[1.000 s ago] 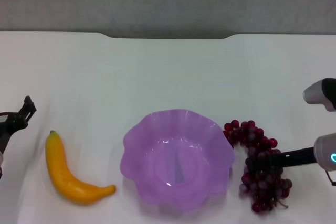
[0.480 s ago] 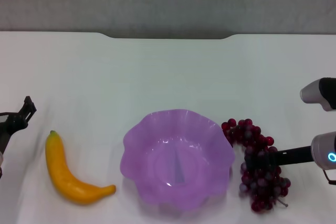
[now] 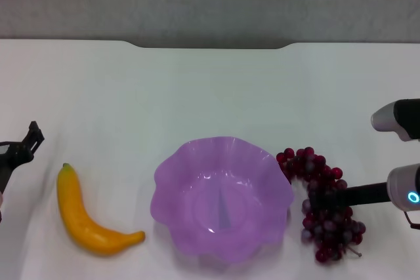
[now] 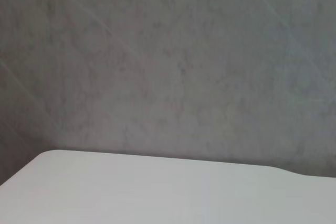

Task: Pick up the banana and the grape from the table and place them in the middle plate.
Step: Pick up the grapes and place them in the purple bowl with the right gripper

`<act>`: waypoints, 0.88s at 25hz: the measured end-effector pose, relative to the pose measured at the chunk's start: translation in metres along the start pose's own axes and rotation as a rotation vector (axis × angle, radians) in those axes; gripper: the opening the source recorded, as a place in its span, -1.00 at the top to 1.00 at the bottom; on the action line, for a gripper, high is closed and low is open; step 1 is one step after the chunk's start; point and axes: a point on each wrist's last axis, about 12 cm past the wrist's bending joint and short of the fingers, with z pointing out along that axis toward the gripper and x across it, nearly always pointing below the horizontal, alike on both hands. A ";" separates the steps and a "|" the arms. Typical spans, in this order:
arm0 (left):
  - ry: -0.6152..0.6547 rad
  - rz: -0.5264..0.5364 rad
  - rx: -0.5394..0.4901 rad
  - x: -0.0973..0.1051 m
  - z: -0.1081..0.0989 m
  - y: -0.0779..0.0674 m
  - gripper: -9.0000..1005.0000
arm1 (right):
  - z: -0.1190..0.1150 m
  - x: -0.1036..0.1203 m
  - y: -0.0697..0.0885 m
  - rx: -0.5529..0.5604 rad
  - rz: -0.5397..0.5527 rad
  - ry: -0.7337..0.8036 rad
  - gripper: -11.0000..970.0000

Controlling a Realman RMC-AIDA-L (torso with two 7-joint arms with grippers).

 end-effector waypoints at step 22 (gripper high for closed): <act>-0.002 -0.016 -0.038 0.001 -0.003 0.009 -0.75 | 0.010 0.004 0.007 0.060 -0.085 -0.126 -0.23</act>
